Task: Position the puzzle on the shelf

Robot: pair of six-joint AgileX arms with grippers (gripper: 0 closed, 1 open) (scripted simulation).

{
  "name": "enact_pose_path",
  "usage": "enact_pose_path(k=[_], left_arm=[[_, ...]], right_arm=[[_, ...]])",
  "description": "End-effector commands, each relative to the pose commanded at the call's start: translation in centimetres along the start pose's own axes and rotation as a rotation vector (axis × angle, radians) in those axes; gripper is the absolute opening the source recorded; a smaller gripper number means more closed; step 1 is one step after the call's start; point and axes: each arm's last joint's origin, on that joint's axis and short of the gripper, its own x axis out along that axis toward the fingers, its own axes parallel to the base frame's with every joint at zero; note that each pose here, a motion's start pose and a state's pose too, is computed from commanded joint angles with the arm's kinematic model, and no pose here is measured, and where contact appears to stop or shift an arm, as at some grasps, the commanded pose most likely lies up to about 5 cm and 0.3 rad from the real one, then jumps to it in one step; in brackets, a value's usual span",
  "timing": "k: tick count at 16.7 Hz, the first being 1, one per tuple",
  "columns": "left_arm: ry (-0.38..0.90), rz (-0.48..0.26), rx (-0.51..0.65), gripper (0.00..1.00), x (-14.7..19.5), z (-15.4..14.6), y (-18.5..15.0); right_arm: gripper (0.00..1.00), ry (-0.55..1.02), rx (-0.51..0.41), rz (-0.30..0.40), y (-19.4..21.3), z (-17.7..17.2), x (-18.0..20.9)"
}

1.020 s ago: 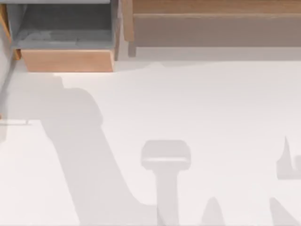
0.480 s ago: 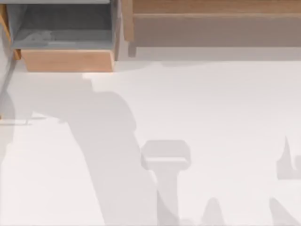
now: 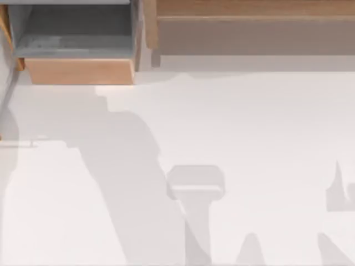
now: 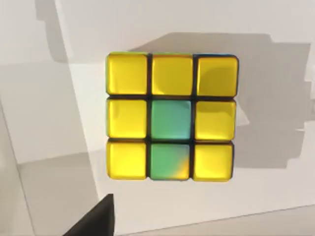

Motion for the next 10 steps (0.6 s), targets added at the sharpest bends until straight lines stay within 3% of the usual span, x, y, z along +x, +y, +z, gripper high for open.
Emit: enact_pose_path(k=[5, 10], left_arm=[[0.021, -0.016, 0.007, 1.00, 6.6, 0.6, 2.6], [0.015, -0.018, 0.018, 1.00, 7.8, 1.1, 2.7]], right_arm=[[1.00, 0.000, 0.000, 0.000, 0.0, 0.0, 0.0], [1.00, 0.000, 0.000, 0.000, 0.0, 0.0, 0.0]])
